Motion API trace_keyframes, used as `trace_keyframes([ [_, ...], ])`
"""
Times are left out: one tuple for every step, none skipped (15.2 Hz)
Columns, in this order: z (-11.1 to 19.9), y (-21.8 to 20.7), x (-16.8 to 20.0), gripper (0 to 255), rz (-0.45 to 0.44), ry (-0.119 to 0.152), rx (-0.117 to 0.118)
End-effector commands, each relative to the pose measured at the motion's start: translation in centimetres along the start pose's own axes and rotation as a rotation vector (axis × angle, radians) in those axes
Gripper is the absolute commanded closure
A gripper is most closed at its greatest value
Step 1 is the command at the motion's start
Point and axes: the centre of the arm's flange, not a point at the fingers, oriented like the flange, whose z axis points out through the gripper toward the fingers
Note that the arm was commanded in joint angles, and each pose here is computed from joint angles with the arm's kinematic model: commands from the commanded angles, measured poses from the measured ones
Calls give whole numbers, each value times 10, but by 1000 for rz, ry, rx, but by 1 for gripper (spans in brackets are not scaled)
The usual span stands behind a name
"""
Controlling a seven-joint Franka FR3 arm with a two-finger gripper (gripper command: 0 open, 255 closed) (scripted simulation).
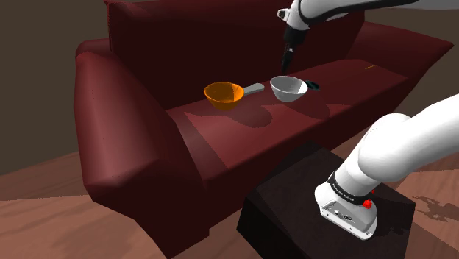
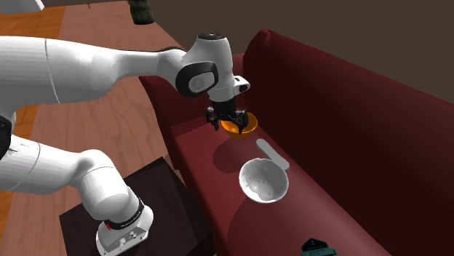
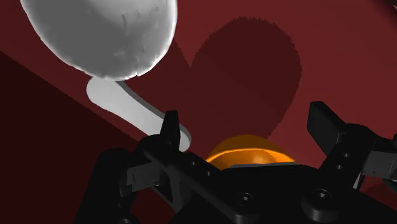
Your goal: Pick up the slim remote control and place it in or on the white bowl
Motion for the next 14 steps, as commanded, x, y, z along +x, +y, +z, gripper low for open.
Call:
trace_keyframes([
  [20, 19, 8, 0, -74, -3, 7],
  [30, 28, 12, 0, -108, -4, 11],
  [40, 37, 16, 0, -141, -5, 16],
  [49, 46, 20, 0, -175, -5, 20],
  [59, 55, 24, 0, -209, -6, 24],
  [68, 63, 29, 0, -243, -7, 29],
  [78, 72, 34, 0, -276, -8, 33],
  [88, 80, 39, 0, -310, -9, 37],
  [98, 87, 45, 0, -344, -10, 42],
  [107, 95, 51, 0, -378, -11, 46],
  [117, 102, 57, 0, -412, -12, 50],
  [127, 110, 63, 0, -445, -13, 54],
  [137, 116, 69, 0, -479, -14, 59],
  [147, 123, 76, 0, -513, -15, 63],
])
